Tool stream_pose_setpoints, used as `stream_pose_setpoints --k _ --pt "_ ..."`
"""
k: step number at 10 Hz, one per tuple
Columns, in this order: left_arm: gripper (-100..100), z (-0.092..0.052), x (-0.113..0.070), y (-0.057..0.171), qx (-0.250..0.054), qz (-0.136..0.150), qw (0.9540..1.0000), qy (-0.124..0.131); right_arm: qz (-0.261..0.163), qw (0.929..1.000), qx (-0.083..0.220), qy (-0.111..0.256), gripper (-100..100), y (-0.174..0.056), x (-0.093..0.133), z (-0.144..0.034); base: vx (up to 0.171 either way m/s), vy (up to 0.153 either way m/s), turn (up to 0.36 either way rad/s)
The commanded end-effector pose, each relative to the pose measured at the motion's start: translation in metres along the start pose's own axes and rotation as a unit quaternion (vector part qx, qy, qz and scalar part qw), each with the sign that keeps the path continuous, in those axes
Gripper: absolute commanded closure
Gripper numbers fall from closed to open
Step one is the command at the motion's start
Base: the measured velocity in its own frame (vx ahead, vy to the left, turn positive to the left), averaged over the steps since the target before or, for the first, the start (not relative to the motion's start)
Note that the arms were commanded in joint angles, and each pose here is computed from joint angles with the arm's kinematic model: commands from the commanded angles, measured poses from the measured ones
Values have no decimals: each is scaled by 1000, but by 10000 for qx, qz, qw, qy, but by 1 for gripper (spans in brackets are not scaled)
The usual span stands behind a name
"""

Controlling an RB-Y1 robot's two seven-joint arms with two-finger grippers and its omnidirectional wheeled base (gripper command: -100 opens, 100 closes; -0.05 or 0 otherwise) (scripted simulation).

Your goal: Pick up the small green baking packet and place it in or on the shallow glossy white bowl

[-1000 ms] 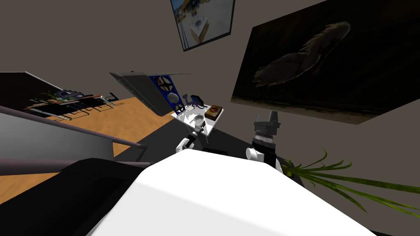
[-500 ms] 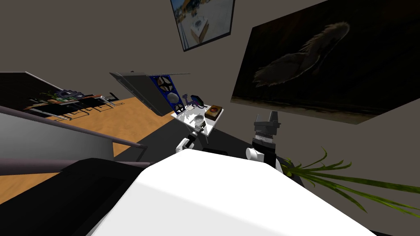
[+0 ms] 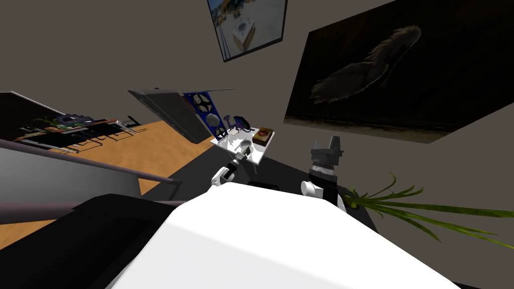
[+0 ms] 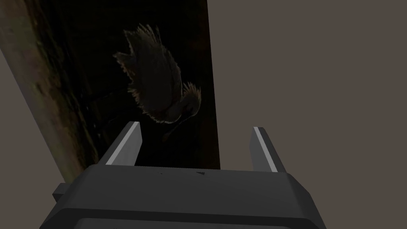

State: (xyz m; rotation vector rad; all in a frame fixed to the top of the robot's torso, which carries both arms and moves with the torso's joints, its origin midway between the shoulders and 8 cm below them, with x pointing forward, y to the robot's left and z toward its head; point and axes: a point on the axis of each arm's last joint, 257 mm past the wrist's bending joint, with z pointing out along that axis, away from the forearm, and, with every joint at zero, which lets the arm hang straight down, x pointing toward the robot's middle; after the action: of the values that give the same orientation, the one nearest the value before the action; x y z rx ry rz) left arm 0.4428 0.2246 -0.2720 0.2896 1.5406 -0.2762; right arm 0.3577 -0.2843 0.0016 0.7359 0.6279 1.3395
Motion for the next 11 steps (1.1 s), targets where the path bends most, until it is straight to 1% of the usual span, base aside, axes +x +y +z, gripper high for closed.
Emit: stream_pose_setpoints --k 1,3,4,5,6,8,11 --pt "100 0 -5 6 36 81 10000 14 0 10000 0 0 0 0 0 0 -83 130 -72" --pt "100 4 -17 15 81 193 9998 4 0 10000 0 0 0 0 0 0 -72 149 -77" --pt "100 9 -26 19 96 231 9997 -29 0 10000 0 0 0 0 0 0 -88 148 -105" --pt "100 16 -37 22 99 230 9996 -89 0 10000 0 0 0 0 0 0 -86 138 -115" --pt "100 22 -44 25 76 197 9997 -130 0 10000 0 0 0 0 0 0 -40 115 -97" --pt "100 31 -52 30 -1 138 9998 -167 0 10000 1 0 0 0 0 0 13 65 -57" --pt "100 45 -61 40 -206 42 9996 -168 0 10000 1 -1 0 0 0 0 67 9 -61"
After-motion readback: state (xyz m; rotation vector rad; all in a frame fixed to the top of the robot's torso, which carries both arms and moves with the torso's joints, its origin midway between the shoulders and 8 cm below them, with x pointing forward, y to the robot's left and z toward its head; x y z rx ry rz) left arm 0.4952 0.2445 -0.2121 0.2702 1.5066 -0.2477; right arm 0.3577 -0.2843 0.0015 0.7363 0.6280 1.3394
